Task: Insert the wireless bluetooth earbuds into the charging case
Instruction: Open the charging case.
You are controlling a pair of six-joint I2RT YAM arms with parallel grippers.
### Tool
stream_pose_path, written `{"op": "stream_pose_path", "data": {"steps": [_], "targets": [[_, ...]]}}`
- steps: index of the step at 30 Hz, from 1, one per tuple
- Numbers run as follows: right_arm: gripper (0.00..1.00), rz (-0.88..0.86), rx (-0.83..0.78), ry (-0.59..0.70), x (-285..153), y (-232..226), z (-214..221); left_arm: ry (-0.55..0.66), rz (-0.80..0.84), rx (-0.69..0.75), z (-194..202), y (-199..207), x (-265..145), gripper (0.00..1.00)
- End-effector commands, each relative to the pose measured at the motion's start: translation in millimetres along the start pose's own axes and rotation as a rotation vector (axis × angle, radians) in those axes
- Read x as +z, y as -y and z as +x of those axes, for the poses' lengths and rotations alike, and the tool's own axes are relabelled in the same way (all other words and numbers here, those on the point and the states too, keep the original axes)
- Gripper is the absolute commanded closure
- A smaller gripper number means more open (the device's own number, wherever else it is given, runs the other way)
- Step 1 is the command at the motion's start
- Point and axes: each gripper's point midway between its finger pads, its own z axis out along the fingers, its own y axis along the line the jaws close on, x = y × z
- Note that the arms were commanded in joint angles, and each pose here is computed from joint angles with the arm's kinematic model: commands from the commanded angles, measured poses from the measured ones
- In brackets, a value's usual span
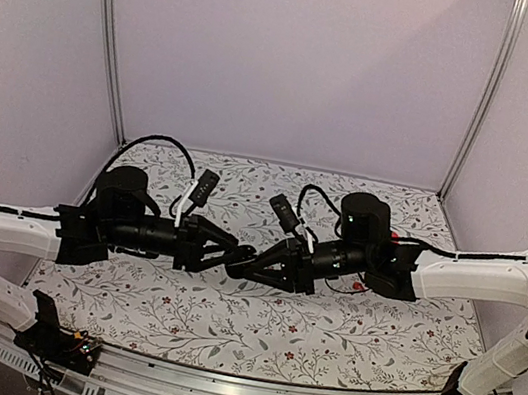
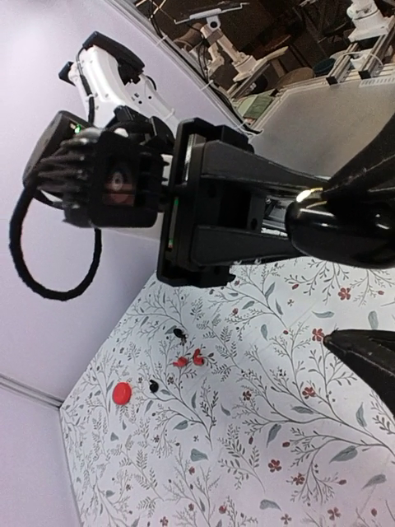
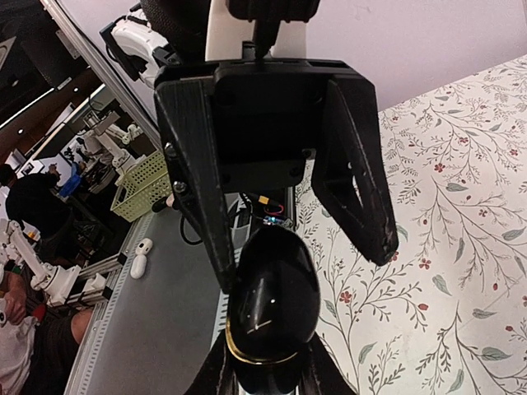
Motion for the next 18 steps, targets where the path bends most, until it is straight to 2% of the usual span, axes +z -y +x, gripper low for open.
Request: {"op": "stream_pose_path", "data": {"steps": [1,10,18], "targets": [[0.99,-0.041,-0.063,-0.006,3,-14,-6,0.058,-0.024,-0.029,-19,-9,-7,0.48],[1.00,-0.033,-0.090,0.006,0,-17,-9,0.051,-0.025,-0.033,-15,-13,-15,0.49],[1.00,-0.035,-0.103,0.041,-3,-20,-16,0.121,0.024,0.056,-21,7,-46,0.41]]}}
